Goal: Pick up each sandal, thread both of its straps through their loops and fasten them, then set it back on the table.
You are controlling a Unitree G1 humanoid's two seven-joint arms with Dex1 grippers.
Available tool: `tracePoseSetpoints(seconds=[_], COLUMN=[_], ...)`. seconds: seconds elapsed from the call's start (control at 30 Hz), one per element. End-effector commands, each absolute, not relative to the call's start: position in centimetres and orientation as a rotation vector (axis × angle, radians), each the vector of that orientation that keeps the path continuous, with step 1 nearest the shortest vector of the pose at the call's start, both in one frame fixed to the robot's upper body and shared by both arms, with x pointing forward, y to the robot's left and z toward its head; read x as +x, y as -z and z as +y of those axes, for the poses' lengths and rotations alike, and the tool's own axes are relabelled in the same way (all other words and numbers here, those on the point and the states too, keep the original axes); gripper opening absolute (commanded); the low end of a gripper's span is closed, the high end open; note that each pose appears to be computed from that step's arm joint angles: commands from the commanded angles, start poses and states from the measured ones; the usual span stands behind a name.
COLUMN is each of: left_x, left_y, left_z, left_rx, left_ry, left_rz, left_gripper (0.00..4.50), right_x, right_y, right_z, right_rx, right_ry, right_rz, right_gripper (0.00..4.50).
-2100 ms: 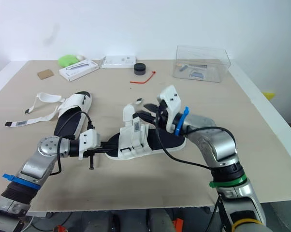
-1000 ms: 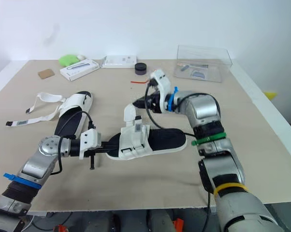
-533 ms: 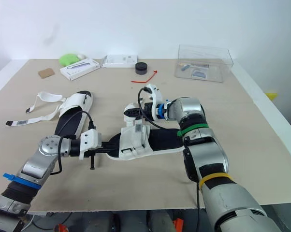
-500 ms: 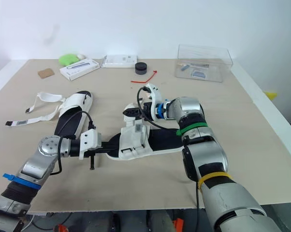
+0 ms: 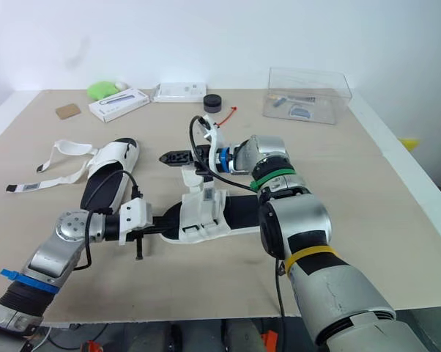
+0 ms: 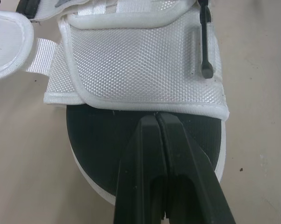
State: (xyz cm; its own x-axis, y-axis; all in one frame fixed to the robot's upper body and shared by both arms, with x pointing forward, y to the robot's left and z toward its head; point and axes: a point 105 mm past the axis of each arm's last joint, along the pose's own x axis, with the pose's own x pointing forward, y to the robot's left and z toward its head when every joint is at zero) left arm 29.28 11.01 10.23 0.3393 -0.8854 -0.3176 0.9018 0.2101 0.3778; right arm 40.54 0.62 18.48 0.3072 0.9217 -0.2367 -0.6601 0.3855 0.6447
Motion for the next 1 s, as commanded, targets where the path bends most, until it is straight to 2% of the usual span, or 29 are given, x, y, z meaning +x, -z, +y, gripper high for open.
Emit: tracePoseSetpoints(seconds=[0.03,0.23,0.3,0.33,0.37,0.4,0.43,0.47,0.5,0.53,0.63,0.77,0.83,0.9,1.0], left_x=[28.6,28.6,28.7,28.8,28.8,28.8,28.8,28.8,28.8,28.7,28.7,28.6,28.5,28.5,28.6], left_y=[-7.7,-7.5,-7.5,-7.5,-7.5,-7.5,-7.5,-7.5,-7.5,-7.5,-7.4,-7.5,-7.6,-7.6,-7.7], left_z=[12.1,12.0,11.9,11.9,11.8,11.8,11.7,11.7,11.7,11.7,11.7,11.8,11.8,11.8,11.8], left_rx=[0.566,0.565,0.566,0.566,0.566,0.566,0.565,0.565,0.565,0.564,0.563,0.558,0.548,0.545,0.545], left_ry=[1.237,1.238,1.240,1.241,1.242,1.244,1.246,1.248,1.250,1.251,1.254,1.257,1.260,1.262,1.264], left_rz=[0.168,0.171,0.170,0.169,0.168,0.167,0.167,0.167,0.168,0.168,0.170,0.169,0.165,0.165,0.164], left_gripper=[0.00,0.00,0.00,0.00,0.00,0.00,0.00,0.00,0.00,0.00,0.00,0.00,0.00,0.00,0.00], right_x=[41.1,41.4,41.6,41.6,41.6,41.6,41.5,41.5,41.5,41.4,41.2,39.6,37.8,35.5,32.8], right_y=[-21.6,-23.3,-23.2,-23.0,-22.9,-22.7,-22.6,-22.6,-22.7,-22.9,-23.0,-23.2,-23.6,-23.5,-22.3], right_z=[1.2,0.9,0.8,0.7,0.6,0.6,0.5,0.5,0.4,0.4,0.3,0.3,0.2,0.2,-0.4], right_rx=[0.483,0.547,0.552,0.555,0.555,0.544,0.534,0.525,0.522,0.519,0.414,0.004,-0.383,-0.658,-1.008], right_ry=[-1.125,-1.120,-1.108,-1.106,-1.105,-1.106,-1.113,-1.121,-1.130,-1.144,-1.198,-1.393,-1.476,-1.521,-1.561], right_rz=[0.533,0.489,0.490,0.491,0.492,0.494,0.493,0.489,0.479,0.468,0.425,0.230,-0.089,-0.351,-0.623], right_gripper=[4.46,4.46,3.95,3.86,3.49,2.91,2.69,2.09,1.71,1.60,0.18,0.08,0.08,0.08,0.08])
